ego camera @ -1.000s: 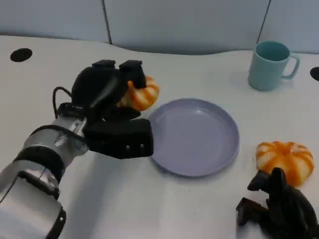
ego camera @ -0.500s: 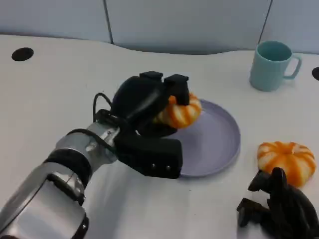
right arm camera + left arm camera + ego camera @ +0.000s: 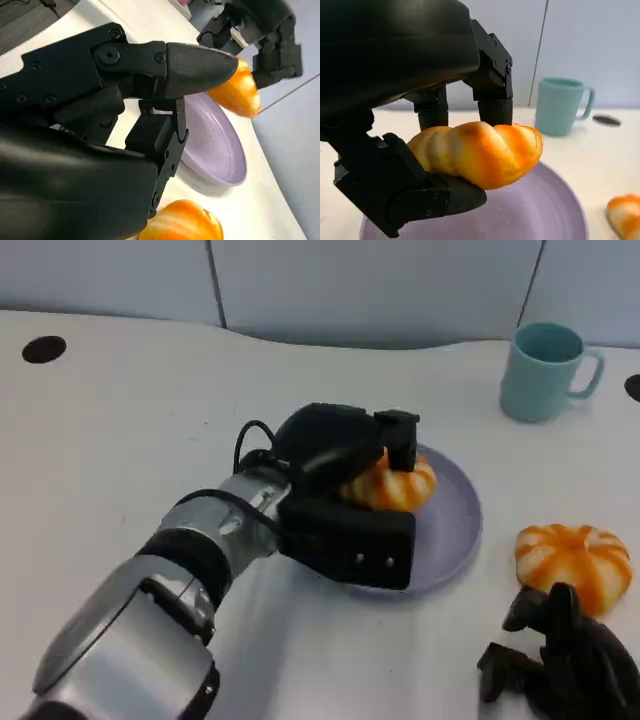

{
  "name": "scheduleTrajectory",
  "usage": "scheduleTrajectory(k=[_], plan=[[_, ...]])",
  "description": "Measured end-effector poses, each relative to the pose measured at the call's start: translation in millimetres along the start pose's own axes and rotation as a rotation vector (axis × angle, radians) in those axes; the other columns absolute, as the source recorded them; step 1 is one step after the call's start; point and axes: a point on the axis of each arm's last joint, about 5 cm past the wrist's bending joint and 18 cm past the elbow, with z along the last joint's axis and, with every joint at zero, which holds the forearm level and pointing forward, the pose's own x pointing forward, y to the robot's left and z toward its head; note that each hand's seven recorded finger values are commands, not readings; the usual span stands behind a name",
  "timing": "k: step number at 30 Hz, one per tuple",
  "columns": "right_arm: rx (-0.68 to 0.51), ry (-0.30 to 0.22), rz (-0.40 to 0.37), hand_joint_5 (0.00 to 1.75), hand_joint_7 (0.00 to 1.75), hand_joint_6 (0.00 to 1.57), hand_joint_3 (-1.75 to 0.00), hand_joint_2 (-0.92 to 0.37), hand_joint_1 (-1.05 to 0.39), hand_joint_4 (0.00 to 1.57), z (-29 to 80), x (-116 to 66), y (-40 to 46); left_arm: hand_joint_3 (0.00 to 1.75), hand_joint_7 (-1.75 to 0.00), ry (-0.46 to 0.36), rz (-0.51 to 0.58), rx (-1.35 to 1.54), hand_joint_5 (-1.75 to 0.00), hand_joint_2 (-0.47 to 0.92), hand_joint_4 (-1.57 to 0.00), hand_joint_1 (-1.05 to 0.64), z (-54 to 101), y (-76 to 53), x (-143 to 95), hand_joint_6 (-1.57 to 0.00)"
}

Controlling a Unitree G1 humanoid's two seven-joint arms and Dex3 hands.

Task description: Grasp the bread from the table and place it into the plate.

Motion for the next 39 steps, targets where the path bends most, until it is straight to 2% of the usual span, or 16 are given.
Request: scheduleTrajectory(k=[1,3,6,10,11,12,16,17,18,21,25,28,32,35,39], plan=[[-0.001,0.001,-0.004,1.31,1.23,1.04,-0.53,-0.92,-0.45,1.2,-0.1,-0.3,0.6,1.07,-1.3,0.016,-0.019,-0.009,-1.52,0.59,-0.8,-0.22,0.8,1.3,2,-0.77],[-0.003,0.003,-0.008,1.32,1.24,1.03,-0.55,-0.92,-0.44,1.19,-0.4,-1.1,1.5,0.94,-1.11,0.042,-0.048,-0.027,-1.31,0.6,-0.7,-0.21,2.2,4.2,4,-0.77],[-0.004,0.005,-0.005,1.33,1.25,1.03,-0.56,-0.92,-0.44,1.2,-1.1,-1.7,2.2,0.6,-0.83,0.077,-0.074,-0.071,-1.01,0.71,-0.61,-0.21,4.3,4.8,7,-0.79],[-0.005,0.007,-0.004,1.32,1.25,1.03,-0.56,-0.92,-0.44,1.2,-1.5,-2.1,2.8,0.52,-0.77,0.099,-0.095,-0.108,-0.95,0.74,-0.6,-0.21,6.9,4.0,9,-0.79],[-0.005,0.007,-0.004,1.32,1.25,1.02,-0.57,-0.92,-0.43,1.2,-1.5,-2.2,2.9,0.41,-0.6,0.098,-0.094,-0.11,-0.94,0.82,-0.45,-0.33,7.3,3.9,9,-0.58],[-0.005,0.007,-0.004,1.32,1.25,1.02,-0.57,-0.92,-0.43,1.19,-1.5,-2.2,2.9,0.33,-0.49,0.098,-0.104,-0.108,-0.92,0.87,-0.33,-0.4,7.5,4.2,9,-0.47],[-0.002,0.01,-0.007,1.32,1.25,1.01,-0.56,-0.92,-0.43,1.18,-1.4,-2.1,3.3,0.19,-0.22,0.095,-0.205,-0.01,-0.69,0.92,-0.08,-0.59,8.9,5.2,11,-0.29],[-0.001,0.01,-0.007,1.33,1.25,1.01,-0.56,-0.92,-0.43,1.18,-1.5,-2.1,3.4,0.19,-0.2,0.095,-0.221,0.001,-0.66,0.92,-0.06,-0.61,9.1,5.2,11,-0.28],[0.0,0.01,-0.007,1.32,1.25,1.01,-0.57,-0.92,-0.43,1.18,-1.5,-2.1,3.5,0.22,-0.16,0.094,-0.235,0.01,-0.58,0.92,-0.02,-0.7,9.2,5.0,11,-0.22],[0.002,0.01,-0.005,1.32,1.25,1.01,-0.56,-0.92,-0.44,1.19,-1.5,-2.1,3.5,0.3,-0.11,0.096,-0.266,0.016,-0.4,0.92,0.0,-0.82,8.0,5.4,11,-0.14],[-0.001,0.011,-0.004,1.32,1.25,1.02,-0.57,-0.92,-0.43,1.2,-1.5,-2.1,3.3,0.36,-0.09,0.091,-0.281,0.013,-0.24,0.92,0.0,-0.87,3.2,9.9,9,-0.09],[-0.001,0.011,-0.004,1.32,1.25,1.03,-0.57,-0.92,-0.44,1.2,-1.4,-2.1,3.2,0.36,-0.08,0.081,-0.262,-0.026,-0.2,0.92,0.0,-0.87,-0.8,16.2,7,-0.08],[0.0,0.013,-0.003,1.32,1.24,1.03,-0.54,-0.92,-0.45,1.2,-1.2,-1.8,3.4,0.37,-0.08,0.059,-0.186,-0.221,-0.21,0.92,0.0,-0.84,-6.7,23.5,4,-0.06],[0.0,0.012,-0.003,1.31,1.24,1.03,-0.54,-0.92,-0.44,1.2,-1.2,-1.5,3.5,0.35,-0.08,0.039,-0.12,-0.456,-0.24,0.92,-0.02,-0.78,-15.0,19.1,-6,-0.09],[0.002,0.012,-0.003,1.31,1.23,1.03,-0.55,-0.92,-0.44,1.2,-1.2,-1.7,2.9,0.33,-0.1,0.038,-0.035,-0.757,-0.3,0.92,-0.09,-0.76,-31.5,6.2,-26,-0.15]])
